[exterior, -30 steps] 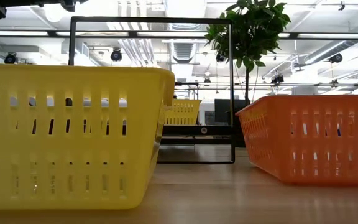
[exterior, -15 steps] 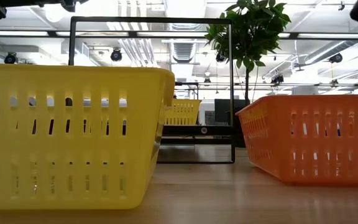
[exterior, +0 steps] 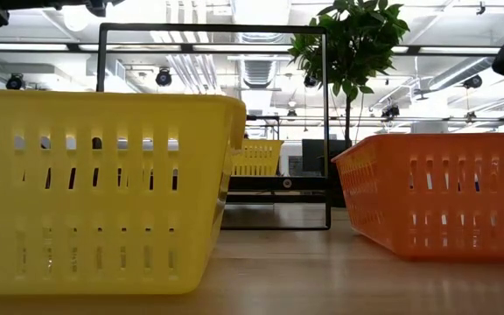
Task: Stack baskets on shelf by color
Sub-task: Put the bottom orange bin on the shelf
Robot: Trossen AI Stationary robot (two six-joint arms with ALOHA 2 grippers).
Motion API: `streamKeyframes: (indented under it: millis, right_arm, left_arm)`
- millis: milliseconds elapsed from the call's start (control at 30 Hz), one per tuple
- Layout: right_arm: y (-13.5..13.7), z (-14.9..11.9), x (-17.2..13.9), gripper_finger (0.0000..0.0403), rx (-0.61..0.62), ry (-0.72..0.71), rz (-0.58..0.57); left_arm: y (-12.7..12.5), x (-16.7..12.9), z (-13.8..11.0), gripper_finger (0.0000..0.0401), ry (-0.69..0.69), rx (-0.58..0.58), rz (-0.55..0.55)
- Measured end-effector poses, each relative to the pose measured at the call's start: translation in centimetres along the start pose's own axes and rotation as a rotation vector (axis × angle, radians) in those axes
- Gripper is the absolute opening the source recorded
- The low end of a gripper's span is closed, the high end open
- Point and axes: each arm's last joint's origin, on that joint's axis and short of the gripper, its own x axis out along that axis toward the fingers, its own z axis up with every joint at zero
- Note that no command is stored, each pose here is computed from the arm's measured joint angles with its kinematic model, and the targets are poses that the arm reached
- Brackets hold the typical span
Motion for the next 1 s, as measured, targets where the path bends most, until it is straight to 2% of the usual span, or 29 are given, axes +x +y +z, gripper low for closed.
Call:
streamKeyframes:
  millis: [133,200,367,567,733,1000]
  right_arm:
    - [0.0,0.0,0.0,0.0034,-0.015,0.002,0.000]
    - [-0.1,0.1,-0.2,0.0016,-0.033,0.001,0.003]
    - [-0.3,0.5,-1.4,0.0010,-0.072,-0.015,0.028]
    - [-1.7,0.9,-4.0,0.0009,-0.047,0.005,0.044]
    - [-3.4,0.8,-6.1,0.0009,-0.032,0.047,0.014]
    - [-6.8,1.1,-8.0,0.0009,-0.063,0.112,-0.109]
  left_arm:
    - [0.0,0.0,0.0,0.0006,0.000,0.000,0.000]
    - [0.0,0.0,0.0,0.0006,0.001,0.000,-0.001]
    - [0.0,0.0,0.0,0.0006,0.001,0.001,-0.001]
    - [0.0,0.0,0.0,0.0006,0.001,0.000,0.000]
    - [0.0,0.0,0.0,0.0006,0.002,0.001,-0.001]
    - [-0.1,0.2,0.0,0.0006,-0.005,-0.002,0.003]
